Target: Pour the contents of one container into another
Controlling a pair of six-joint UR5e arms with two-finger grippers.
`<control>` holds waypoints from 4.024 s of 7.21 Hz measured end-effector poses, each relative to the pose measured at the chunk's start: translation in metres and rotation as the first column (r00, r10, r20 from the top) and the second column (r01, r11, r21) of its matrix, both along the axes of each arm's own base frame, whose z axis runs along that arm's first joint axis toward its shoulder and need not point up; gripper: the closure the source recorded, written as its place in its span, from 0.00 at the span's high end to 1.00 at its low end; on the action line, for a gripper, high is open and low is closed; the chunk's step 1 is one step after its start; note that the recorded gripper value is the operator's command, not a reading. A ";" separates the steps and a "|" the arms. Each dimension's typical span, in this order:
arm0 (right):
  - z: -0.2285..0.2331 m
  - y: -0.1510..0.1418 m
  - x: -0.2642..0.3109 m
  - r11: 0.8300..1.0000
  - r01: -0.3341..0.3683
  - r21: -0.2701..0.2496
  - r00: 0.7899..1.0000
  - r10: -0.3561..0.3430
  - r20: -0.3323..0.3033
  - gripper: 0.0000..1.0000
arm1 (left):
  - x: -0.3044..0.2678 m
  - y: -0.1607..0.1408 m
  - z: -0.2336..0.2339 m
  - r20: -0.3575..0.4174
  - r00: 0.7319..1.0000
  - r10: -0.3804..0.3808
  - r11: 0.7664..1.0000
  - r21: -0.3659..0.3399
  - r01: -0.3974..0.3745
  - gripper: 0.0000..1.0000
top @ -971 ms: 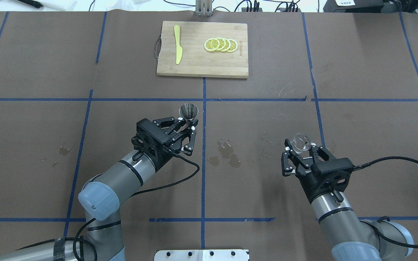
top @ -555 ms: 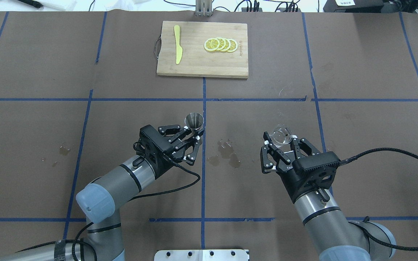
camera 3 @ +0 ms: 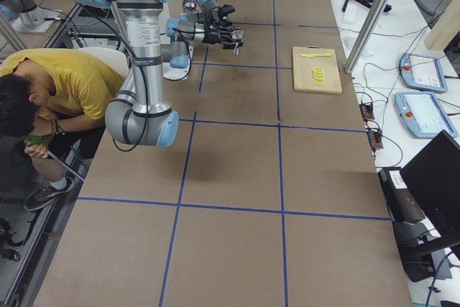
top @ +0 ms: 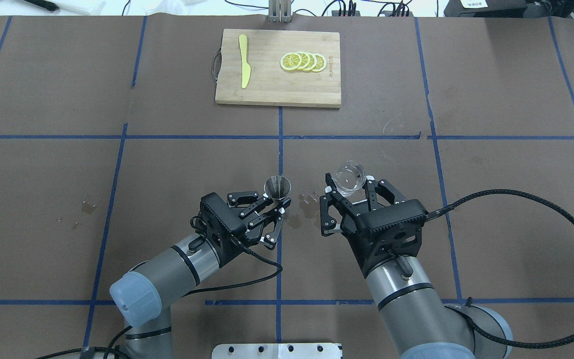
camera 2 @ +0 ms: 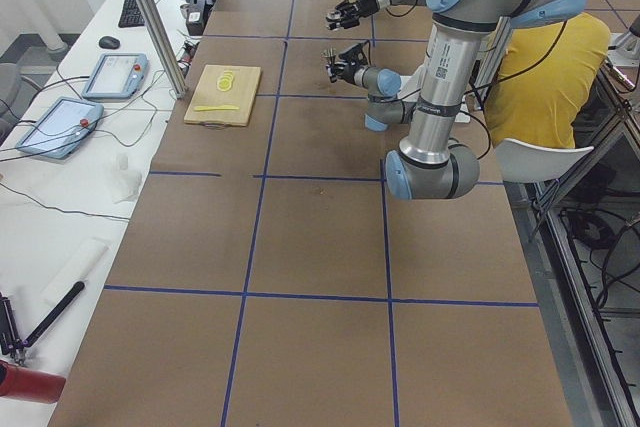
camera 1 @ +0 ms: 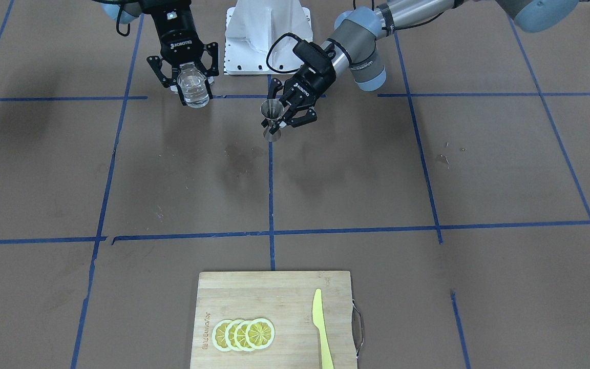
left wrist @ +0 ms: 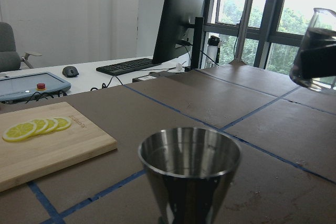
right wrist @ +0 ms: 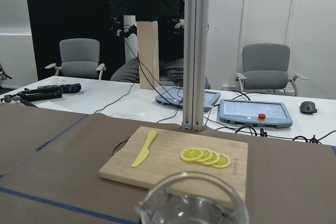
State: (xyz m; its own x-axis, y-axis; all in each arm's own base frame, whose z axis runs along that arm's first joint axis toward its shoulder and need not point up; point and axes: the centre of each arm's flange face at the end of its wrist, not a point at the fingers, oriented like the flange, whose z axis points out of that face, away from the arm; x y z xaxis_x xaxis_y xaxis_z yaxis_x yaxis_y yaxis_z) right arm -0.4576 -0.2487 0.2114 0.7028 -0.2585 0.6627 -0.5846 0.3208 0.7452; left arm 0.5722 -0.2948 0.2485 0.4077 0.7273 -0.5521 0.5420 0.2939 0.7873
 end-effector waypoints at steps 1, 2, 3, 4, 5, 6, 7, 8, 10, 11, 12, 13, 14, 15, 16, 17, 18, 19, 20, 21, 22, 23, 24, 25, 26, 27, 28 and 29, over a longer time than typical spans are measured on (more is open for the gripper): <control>-0.014 -0.001 -0.007 1.000 0.000 -0.001 1.000 0.000 -0.027 0.00 | 0.002 0.004 -0.001 -0.002 1.000 0.006 1.000 0.000 -0.006 0.00; -0.026 -0.001 -0.013 1.000 -0.001 -0.002 0.998 0.001 -0.056 0.00 | 0.003 0.007 -0.002 -0.003 1.000 0.010 1.000 0.000 -0.010 0.00; -0.038 -0.002 -0.018 1.000 -0.002 -0.004 0.996 0.002 -0.084 0.00 | 0.005 0.008 -0.006 -0.007 1.000 0.012 1.000 0.000 -0.012 0.00; -0.043 -0.002 -0.022 1.000 -0.003 -0.006 0.994 0.002 -0.109 0.00 | 0.007 0.009 -0.010 -0.011 1.000 0.014 1.000 0.002 -0.014 0.00; -0.046 -0.003 -0.023 1.000 -0.004 -0.007 0.992 0.003 -0.124 0.00 | 0.009 0.011 -0.012 -0.012 1.000 0.017 1.000 0.002 -0.017 0.00; -0.047 -0.004 -0.024 1.000 -0.006 -0.007 0.991 0.005 -0.131 0.00 | 0.009 0.011 -0.014 -0.013 1.000 0.018 1.000 0.003 -0.018 0.00; -0.048 -0.005 -0.023 1.000 -0.009 -0.007 0.991 0.008 -0.133 0.00 | 0.009 0.012 -0.015 -0.017 1.000 0.020 1.000 0.004 -0.020 0.00; -0.049 -0.008 -0.022 1.000 -0.013 -0.007 0.991 0.012 -0.132 0.00 | 0.008 0.012 -0.017 -0.020 1.000 0.021 1.000 0.005 -0.021 0.00; -0.050 -0.013 -0.020 1.000 -0.022 -0.008 0.991 0.021 -0.131 0.00 | 0.007 0.013 -0.018 -0.026 0.999 0.026 1.000 0.007 -0.026 0.00; -0.050 -0.015 -0.018 1.000 -0.026 -0.008 0.991 0.025 -0.130 0.00 | 0.007 0.013 -0.018 -0.027 0.999 0.026 1.000 0.006 -0.026 0.00; -0.051 -0.017 -0.017 1.000 -0.028 -0.008 0.991 0.027 -0.127 0.00 | 0.007 0.012 -0.019 -0.028 0.999 0.023 1.000 0.005 -0.023 0.00; -0.052 -0.018 -0.016 1.000 -0.030 -0.008 0.992 0.029 -0.125 0.00 | 0.007 0.011 -0.018 -0.009 1.000 0.012 1.000 0.022 -0.012 0.00; -0.052 -0.019 -0.015 0.999 -0.033 -0.008 0.992 0.032 -0.125 0.00 | 0.007 0.011 -0.018 0.026 1.000 -0.007 0.998 0.062 0.006 0.00; -0.052 -0.021 -0.016 0.999 -0.035 -0.009 0.990 0.034 -0.139 0.00 | 0.007 0.009 -0.018 0.051 0.998 -0.025 0.996 0.092 0.020 0.00; -0.050 -0.023 -0.017 0.999 -0.039 -0.010 0.985 0.037 -0.170 0.00 | 0.005 0.007 -0.016 0.062 0.997 -0.055 0.994 0.097 0.049 0.00; -0.048 -0.026 -0.018 0.999 -0.043 -0.006 0.976 0.041 -0.212 0.00 | 0.003 0.004 -0.013 0.064 0.994 -0.093 0.992 0.088 0.087 0.00; -0.046 -0.029 -0.017 0.999 -0.045 0.003 0.965 0.045 -0.259 0.00 | 0.001 0.002 -0.012 0.063 0.991 -0.117 0.990 0.080 0.112 0.00; -0.046 -0.031 -0.017 0.999 -0.045 0.013 0.954 0.046 -0.295 0.00 | 0.001 0.001 -0.011 0.063 0.990 -0.126 0.990 0.077 0.121 0.00; -0.049 -0.033 -0.018 0.999 -0.043 0.020 0.945 0.047 -0.325 0.00 | 0.001 0.002 -0.012 0.062 0.990 -0.127 0.990 0.076 0.122 0.00; -0.056 -0.033 -0.019 0.999 -0.041 0.022 0.938 0.046 -0.345 0.00 | 0.002 0.002 -0.013 0.059 0.990 -0.126 0.990 0.076 0.121 0.00; -0.063 -0.033 -0.020 0.999 -0.039 0.022 0.930 0.044 -0.364 0.00 | 0.003 0.002 -0.016 0.055 0.991 -0.124 0.990 0.076 0.120 0.00; -0.066 -0.031 -0.019 0.999 -0.036 0.020 0.923 0.041 -0.382 0.00 | 0.006 0.002 -0.020 0.051 0.991 -0.123 0.990 0.076 0.119 0.00; -0.068 -0.030 -0.018 0.999 -0.033 0.019 0.916 0.038 -0.398 0.00 | 0.009 0.001 -0.023 0.049 0.991 -0.125 0.990 0.076 0.121 0.00; -0.069 -0.028 -0.016 0.999 -0.028 0.018 0.910 0.033 -0.414 0.00 | 0.011 0.000 -0.024 0.051 0.991 -0.127 0.990 0.076 0.123 0.00; -0.071 -0.025 -0.013 1.000 -0.023 0.016 0.902 0.028 -0.432 0.00 | 0.013 -0.001 -0.023 0.056 0.990 -0.129 0.989 0.075 0.125 0.00; -0.074 -0.023 -0.009 1.000 -0.017 0.016 0.892 0.022 -0.452 0.00 | 0.015 -0.003 -0.022 0.061 0.989 -0.131 0.989 0.074 0.126 0.00; -0.075 -0.020 -0.007 1.000 -0.009 0.018 0.883 0.016 -0.470 0.00 | 0.018 -0.004 -0.023 0.064 0.989 -0.132 0.989 0.074 0.128 0.00; -0.075 -0.018 -0.008 1.000 -0.002 0.019 0.877 0.010 -0.480 0.00 | 0.020 -0.005 -0.025 0.063 0.989 -0.134 0.989 0.074 0.129 0.00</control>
State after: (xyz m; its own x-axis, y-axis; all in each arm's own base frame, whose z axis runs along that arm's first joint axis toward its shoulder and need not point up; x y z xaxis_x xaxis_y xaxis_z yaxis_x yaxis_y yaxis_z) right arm -0.4657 -0.2663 0.1363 0.9350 -0.2615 0.2394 -0.1559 0.3031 0.9401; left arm 0.5924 -0.2996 0.2236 0.5369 0.7006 -0.4700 0.5168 0.1671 0.8396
